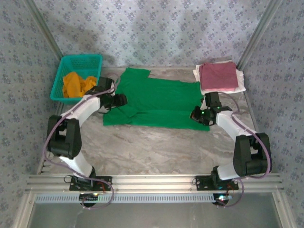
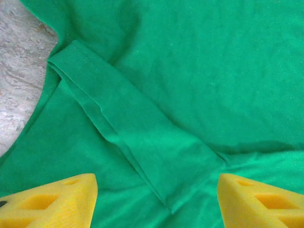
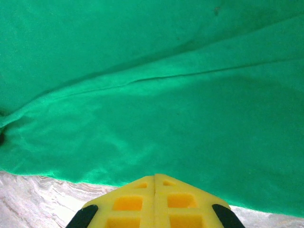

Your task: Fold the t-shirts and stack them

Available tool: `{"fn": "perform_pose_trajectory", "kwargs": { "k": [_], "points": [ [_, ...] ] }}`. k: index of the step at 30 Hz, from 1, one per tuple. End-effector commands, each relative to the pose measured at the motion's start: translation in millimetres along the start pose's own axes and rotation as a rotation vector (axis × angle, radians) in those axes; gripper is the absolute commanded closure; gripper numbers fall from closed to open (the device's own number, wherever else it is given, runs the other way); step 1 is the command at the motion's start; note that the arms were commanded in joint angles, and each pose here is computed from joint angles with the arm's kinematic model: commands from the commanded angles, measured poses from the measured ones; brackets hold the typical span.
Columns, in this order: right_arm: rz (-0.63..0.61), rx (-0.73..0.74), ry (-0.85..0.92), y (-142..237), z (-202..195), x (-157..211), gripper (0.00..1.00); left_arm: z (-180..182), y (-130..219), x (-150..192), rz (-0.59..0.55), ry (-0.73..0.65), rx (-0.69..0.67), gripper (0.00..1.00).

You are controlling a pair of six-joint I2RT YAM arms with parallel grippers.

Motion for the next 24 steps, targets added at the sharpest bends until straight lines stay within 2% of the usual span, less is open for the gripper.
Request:
{"fn": "perform_pose_trajectory", "kwargs": {
  "k": [1,6,8,12,17,19,24],
  "points": [
    [-0.009,-0.062,0.064,3.5,17.6,-7.8,0.93,-1.1,-17.8,3.9,0.045,0.027,-0.016,0.26],
    [-0.044,-0.16,0.154,14.4,36.8,-10.6,0.71,-2.6,-35.6,1.6,0.066,0.036,-0.045,0.26],
    [-0.058,-0.188,0.181,18.8,42.7,-11.3,0.68,-3.7,-39.1,-0.8,0.052,0.031,-0.053,0.28],
    [-0.084,-0.229,0.22,25.8,51.2,-12.2,0.6,-3.2,-50.8,-7.3,0.043,0.029,-0.061,0.38],
    [-0.109,-0.238,0.23,32.9,53.3,-11.9,0.58,-4.6,-66.3,-12.7,0.049,0.03,-0.06,0.42],
    [-0.114,-0.237,0.231,34.9,53.2,-11.0,0.58,-3.9,-71.4,-13.0,0.061,0.031,-0.064,0.48],
    [-0.117,-0.223,0.228,36.7,50.1,-9.2,0.57,-5.0,-69.0,-12.5,0.053,0.029,-0.077,0.51]
  ]
}}
Point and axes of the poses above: each hand's point on the last joint's axis, 136 mm out from that joint toward the fingers, its own y axis back along the fingers, its own z axis along the line the jaws close on, x = y × z, the point moved 7 cm from there along y, back along the fingers, and after that the axes turned 6 degrees about -y, right-handed, at the moved point
